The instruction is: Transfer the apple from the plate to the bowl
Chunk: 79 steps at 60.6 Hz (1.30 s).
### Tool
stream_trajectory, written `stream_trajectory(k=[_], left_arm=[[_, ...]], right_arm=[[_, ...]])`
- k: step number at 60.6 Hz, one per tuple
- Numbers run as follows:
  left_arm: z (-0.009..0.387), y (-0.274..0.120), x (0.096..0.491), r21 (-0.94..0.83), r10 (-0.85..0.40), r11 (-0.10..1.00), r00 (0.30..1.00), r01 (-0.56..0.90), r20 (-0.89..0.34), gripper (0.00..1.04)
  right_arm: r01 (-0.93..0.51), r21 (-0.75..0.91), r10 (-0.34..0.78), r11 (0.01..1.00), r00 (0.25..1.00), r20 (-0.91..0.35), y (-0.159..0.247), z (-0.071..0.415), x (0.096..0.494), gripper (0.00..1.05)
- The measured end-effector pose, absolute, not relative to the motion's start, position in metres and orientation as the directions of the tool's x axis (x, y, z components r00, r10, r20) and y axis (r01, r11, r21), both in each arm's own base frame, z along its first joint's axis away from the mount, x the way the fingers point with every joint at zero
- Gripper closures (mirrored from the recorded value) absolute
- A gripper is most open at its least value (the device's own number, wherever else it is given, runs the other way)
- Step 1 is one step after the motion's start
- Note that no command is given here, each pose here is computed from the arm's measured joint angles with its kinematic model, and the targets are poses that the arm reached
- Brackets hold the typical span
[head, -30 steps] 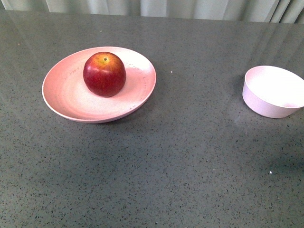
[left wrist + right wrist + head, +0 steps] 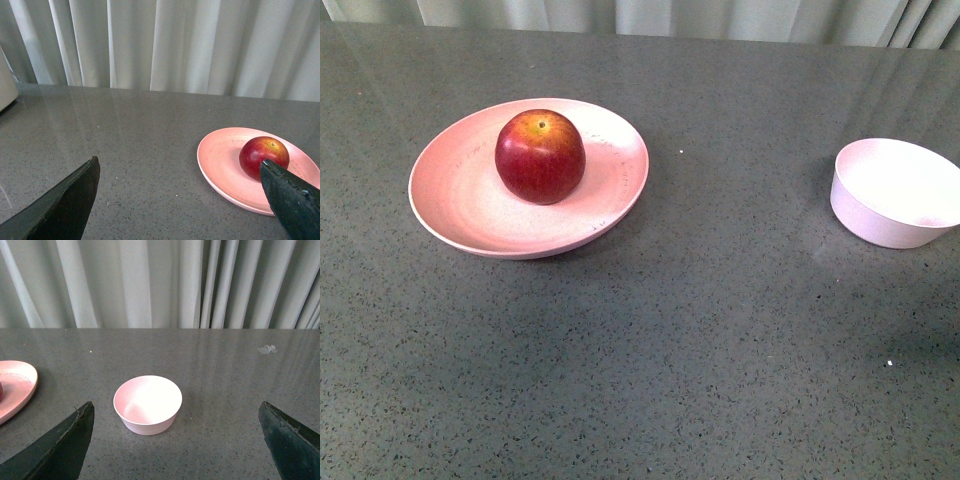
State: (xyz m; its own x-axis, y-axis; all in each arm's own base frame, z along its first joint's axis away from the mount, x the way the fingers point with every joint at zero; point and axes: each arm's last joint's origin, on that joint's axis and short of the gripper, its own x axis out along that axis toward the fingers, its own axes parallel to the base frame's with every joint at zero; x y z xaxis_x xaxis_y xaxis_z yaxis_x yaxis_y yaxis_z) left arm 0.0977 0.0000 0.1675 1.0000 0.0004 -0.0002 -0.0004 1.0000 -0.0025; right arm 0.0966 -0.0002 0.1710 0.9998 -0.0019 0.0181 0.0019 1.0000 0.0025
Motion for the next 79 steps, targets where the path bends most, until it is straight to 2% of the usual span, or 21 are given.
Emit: stream_trajectory(k=[58,60,63,66,68,71,79], left_arm=[[0.167,0.0,0.098,-0.002,0.0,1.0,1.0,0.0,0.0,0.09],[0.167,0.0,0.098,-0.002,0.001,1.0,1.0,-0.001,0.0,0.09],[0.167,0.0,0.098,-0.002,0.0,1.0,1.0,0.0,0.0,0.09],[0.167,0.0,0.098,-0.002,0.001,1.0,1.0,-0.001,0.0,0.09],[0.167,0.0,0.098,-0.002,0.0,1.0,1.0,0.0,0.0,0.09],[0.167,0.0,0.098,-0.002,0.001,1.0,1.0,-0.001,0.0,0.09],[0.167,0.0,0.098,-0.002,0.0,1.0,1.0,0.0,0.0,0.09]], right_arm=[[0.002,0.002,-0.002,1.0,1.0,0.018,0.0,0.171,0.097,0.09],[0.021,0.013,-0.021,1.0,1.0,-0.003,0.0,0.171,0.097,0.09],[0.175,0.083,-0.157,0.981,0.97,-0.184,-0.002,0.17,0.098,0.09],[0.367,0.093,-0.315,0.926,0.883,-0.349,-0.009,0.17,0.101,0.09],[0.43,0.098,-0.361,0.898,0.844,-0.396,-0.015,0.17,0.106,0.09],[0.488,0.133,-0.397,0.862,0.816,-0.42,-0.028,0.171,0.116,0.09],[0.493,0.168,-0.402,0.854,0.829,-0.389,-0.065,0.181,0.143,0.09]])
